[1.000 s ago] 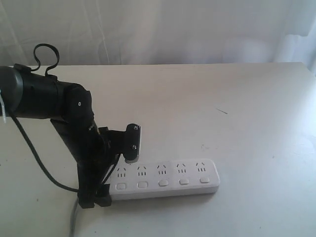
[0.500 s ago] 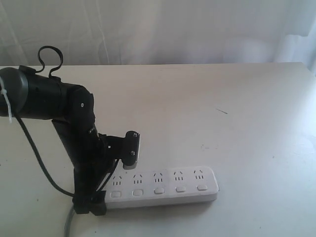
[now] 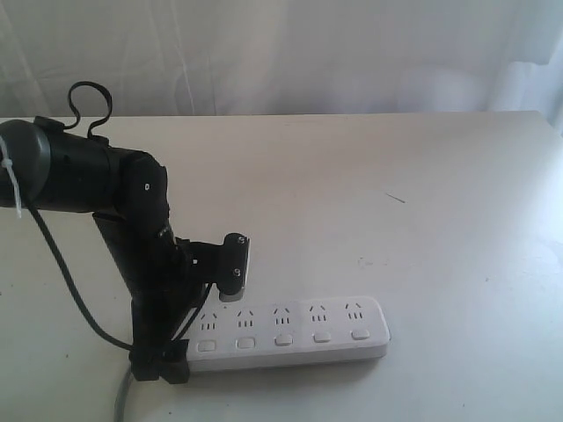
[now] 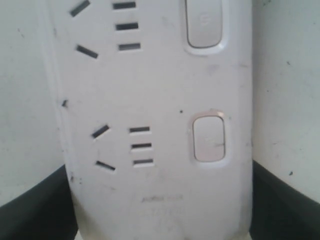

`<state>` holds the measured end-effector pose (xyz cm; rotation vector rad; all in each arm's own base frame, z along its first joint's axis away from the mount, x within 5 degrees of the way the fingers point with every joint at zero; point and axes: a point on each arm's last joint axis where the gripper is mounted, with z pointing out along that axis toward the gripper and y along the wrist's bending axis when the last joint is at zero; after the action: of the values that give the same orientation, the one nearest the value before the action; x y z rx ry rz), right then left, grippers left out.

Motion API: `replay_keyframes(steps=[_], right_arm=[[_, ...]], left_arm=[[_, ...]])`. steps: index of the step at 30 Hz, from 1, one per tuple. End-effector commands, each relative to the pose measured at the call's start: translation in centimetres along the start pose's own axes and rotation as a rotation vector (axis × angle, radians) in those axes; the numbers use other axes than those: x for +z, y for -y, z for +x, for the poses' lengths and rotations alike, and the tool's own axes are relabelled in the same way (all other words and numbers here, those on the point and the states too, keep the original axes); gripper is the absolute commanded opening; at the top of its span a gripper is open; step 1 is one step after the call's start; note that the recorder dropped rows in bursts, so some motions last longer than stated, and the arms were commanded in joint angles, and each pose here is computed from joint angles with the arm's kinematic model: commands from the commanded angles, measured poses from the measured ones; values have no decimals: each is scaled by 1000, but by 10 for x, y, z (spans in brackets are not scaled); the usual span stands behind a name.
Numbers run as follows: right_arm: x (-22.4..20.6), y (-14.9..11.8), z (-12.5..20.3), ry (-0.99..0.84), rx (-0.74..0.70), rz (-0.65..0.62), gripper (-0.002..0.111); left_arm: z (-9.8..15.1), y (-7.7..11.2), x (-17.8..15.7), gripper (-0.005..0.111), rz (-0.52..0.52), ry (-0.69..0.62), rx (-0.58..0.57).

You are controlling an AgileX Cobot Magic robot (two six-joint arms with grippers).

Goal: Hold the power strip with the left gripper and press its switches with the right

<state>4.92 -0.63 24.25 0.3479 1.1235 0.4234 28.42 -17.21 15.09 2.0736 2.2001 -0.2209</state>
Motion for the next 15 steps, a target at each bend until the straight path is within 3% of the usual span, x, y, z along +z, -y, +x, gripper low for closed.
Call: replay_keyframes(steps=[1,8,11,15], right_arm=[[-1,0,0,10,112,-6,0],[-3,-5,-20,217,260,-93,0],[-3,-19,-29,249,125,-193,0],[2,-52,-51,128,-215,-296,0]], left_arm=[[1,3,9,0,45,-17,-12],[1,3,9,0,45,-17,-12],[1,3,9,0,45,-17,-12],[1,3,9,0,46,-17,-1]])
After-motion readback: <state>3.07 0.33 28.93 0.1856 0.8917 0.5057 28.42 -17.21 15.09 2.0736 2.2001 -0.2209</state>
